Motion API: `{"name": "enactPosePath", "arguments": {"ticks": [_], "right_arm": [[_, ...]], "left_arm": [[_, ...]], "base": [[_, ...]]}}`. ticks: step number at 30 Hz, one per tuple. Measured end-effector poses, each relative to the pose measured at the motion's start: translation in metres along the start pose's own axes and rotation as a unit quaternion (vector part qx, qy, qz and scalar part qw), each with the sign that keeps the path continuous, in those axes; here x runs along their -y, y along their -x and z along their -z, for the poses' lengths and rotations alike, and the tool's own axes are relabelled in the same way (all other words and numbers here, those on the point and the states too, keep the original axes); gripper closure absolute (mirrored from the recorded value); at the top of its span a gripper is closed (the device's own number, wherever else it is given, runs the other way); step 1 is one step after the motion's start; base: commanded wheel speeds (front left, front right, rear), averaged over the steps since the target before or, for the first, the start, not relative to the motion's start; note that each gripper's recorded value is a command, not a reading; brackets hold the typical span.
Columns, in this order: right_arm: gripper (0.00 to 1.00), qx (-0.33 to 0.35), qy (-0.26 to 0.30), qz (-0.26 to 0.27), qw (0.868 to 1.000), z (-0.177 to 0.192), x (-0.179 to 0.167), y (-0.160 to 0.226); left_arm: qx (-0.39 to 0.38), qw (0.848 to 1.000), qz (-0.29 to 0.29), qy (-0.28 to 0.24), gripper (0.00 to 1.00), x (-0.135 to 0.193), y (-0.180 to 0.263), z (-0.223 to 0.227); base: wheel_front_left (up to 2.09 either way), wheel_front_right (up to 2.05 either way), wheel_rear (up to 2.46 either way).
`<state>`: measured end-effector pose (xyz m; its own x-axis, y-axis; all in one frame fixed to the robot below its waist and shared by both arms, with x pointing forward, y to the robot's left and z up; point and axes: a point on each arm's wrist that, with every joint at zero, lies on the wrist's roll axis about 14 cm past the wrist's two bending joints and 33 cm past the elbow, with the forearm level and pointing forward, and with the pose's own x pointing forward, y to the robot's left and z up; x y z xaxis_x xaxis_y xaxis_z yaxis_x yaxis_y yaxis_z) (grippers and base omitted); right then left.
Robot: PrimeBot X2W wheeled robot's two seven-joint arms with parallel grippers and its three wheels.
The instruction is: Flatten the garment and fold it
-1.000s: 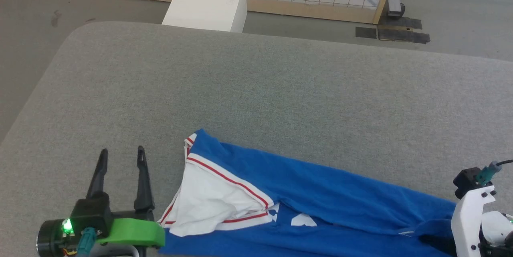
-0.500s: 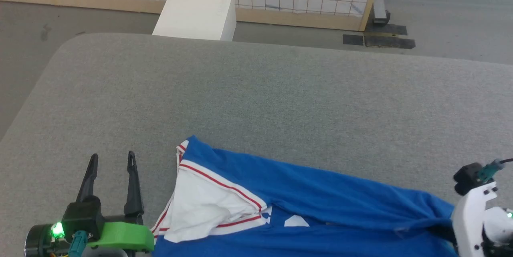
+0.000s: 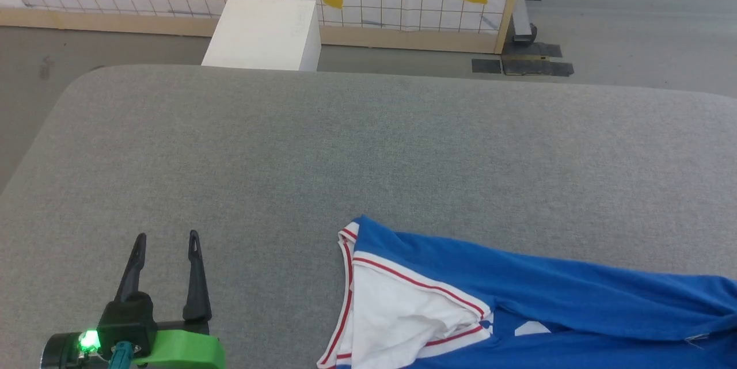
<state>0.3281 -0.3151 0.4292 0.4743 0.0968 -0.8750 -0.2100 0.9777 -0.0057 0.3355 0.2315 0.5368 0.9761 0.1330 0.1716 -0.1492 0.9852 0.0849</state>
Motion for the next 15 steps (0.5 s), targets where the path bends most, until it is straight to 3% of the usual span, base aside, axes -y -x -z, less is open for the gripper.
{"name": "enactPosePath", "arguments": {"ticks": [6,15], "right_arm": [[1.0,0.035,0.039,-0.054,0.997,-0.015,-0.043,0.006],[1.0,0.08,0.147,-0.18,0.969,-0.043,-0.148,0.026]], "left_arm": [[0.003,1.0,0.006,0.0,0.0,0.001,0.001,-0.002],[-0.002,1.0,0.011,-0.004,0.0,0.004,0.004,0.001]], "base": [[0.0,0.0,0.0],[0.0,0.0,0.0]]}}
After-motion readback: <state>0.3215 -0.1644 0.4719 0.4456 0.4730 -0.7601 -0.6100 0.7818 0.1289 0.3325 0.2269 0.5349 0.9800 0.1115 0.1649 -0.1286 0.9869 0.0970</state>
